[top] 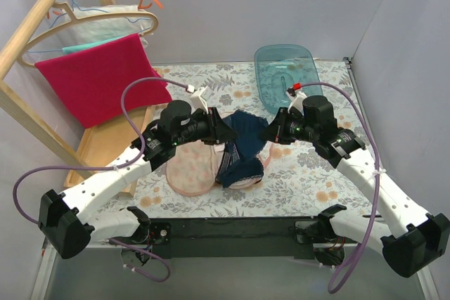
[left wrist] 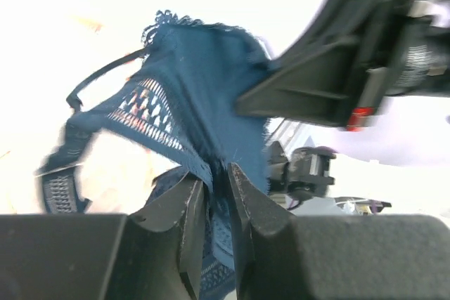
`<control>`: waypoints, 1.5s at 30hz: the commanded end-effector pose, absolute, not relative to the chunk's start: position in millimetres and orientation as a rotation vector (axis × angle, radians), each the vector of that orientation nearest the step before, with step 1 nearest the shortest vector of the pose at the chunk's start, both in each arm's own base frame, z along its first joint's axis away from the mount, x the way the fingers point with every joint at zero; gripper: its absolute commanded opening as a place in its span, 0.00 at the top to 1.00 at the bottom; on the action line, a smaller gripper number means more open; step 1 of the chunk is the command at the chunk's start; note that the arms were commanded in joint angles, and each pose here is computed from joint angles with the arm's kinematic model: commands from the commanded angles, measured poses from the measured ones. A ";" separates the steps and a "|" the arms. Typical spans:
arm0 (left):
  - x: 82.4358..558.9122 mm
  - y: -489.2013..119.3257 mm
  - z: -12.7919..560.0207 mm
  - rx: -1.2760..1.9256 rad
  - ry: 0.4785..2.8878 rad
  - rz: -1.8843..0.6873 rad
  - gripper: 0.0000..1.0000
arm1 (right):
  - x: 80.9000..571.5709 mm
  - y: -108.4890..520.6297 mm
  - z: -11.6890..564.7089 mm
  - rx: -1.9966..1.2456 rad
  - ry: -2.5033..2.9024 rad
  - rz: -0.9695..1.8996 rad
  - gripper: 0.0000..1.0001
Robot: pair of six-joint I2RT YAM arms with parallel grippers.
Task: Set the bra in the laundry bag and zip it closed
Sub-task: Adjust the bra in the laundry bag.
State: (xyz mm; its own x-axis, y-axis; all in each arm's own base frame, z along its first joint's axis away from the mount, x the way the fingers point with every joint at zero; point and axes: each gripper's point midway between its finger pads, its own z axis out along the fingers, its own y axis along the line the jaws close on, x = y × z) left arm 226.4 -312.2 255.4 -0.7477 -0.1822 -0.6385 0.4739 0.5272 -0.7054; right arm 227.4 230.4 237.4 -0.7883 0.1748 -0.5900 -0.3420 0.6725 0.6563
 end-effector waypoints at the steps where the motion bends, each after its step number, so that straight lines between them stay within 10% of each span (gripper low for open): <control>1: 206.5 -311.8 313.8 0.374 2.001 -1.313 0.82 | 227.8 226.9 255.6 -0.161 2.168 1.049 0.99; 38: 285.9 -275.8 228.1 0.243 2.191 -0.886 0.79 | 290.5 265.7 209.0 -0.305 2.270 0.999 0.99; 45: 265.4 -259.2 244.9 0.213 2.154 -0.933 0.30 | 306.8 261.9 198.7 -0.279 2.293 0.955 0.99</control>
